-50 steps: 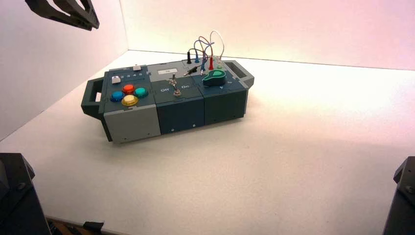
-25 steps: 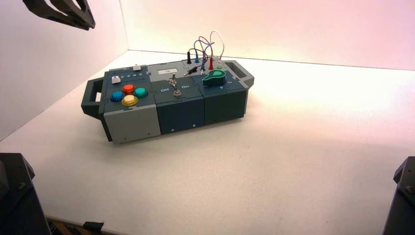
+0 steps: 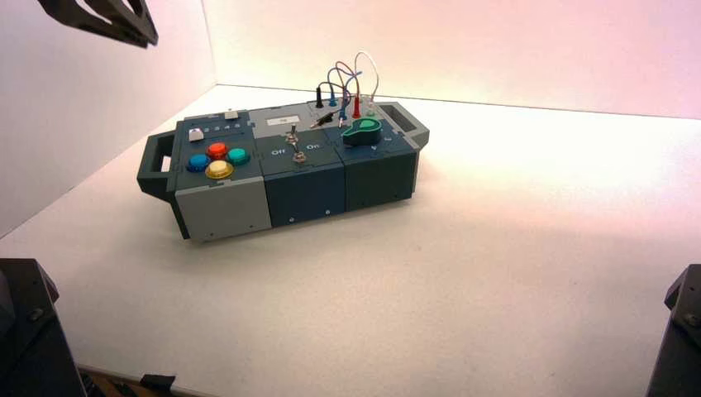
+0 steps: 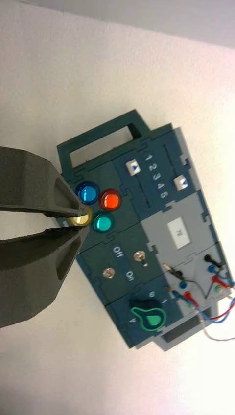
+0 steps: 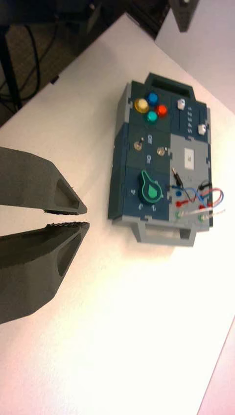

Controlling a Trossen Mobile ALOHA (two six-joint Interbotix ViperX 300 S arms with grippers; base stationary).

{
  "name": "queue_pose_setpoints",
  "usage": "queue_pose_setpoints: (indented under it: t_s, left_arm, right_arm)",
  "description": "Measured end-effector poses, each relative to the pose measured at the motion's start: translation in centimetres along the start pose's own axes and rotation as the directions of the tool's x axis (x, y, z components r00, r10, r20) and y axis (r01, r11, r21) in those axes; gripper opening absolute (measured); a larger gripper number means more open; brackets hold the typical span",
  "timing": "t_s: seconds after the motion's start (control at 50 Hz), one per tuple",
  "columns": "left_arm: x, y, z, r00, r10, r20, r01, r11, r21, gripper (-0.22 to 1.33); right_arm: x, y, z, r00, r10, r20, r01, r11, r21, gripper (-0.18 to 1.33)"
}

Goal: Turn the knob to position 1.

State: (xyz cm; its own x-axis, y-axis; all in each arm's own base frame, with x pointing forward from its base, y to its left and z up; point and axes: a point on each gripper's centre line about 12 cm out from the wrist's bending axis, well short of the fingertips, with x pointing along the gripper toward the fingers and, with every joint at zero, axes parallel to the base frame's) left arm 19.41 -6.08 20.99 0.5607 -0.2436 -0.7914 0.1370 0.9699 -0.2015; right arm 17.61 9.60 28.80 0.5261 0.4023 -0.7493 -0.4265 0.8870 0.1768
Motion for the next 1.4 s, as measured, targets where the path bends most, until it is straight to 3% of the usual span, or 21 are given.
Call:
queue_pose_setpoints:
  t_s: [0.18,0.3,0.46,0.84,1.14,1.4]
  left_arm:
    - [-0.3,0.7,0.7,0.999,0.023,0.023,-0.023,0.999,-0.023,0.21]
    - [-0.3,0.9,0.8,0.999,0.028,0.023,-0.028,0.999,-0.023,0.22]
    - [-0.4,0.9,0.8,0.999,0.029,0.024,-0.028,0.999,-0.02,0.21]
    - [-0.6,0.8,1.0,0.998,0.026,0.049,-0.025,0.999,-0.019,0.22]
    - [-0.7,0.8,1.1,0.998,0.025,0.059,-0.025,1.0,-0.014,0.21]
    - [-1.0,0.8,1.1,0.997,0.023,0.074,-0.022,1.0,-0.012,0.21]
  right_arm:
    - [1.2,1.2,0.8,0.998,0.041,-0.039,-0.041,0.9989,-0.022,-0.07]
    - [2.2,1.8,1.0,0.996,0.069,-0.061,-0.07,0.9975,-0.011,-0.14]
    - [2.9,2.1,1.6,0.994,0.078,-0.075,-0.079,0.9969,-0.007,-0.14]
    - [7.4,5.0,2.9,0.977,0.12,-0.179,-0.133,0.9889,-0.065,-0.14]
    - [11.6,7.0,1.8,0.952,0.124,-0.28,-0.157,0.9829,-0.096,-0.14]
    - [14.4,7.0,1.1,0.941,0.105,-0.322,-0.142,0.9854,-0.093,-0.14]
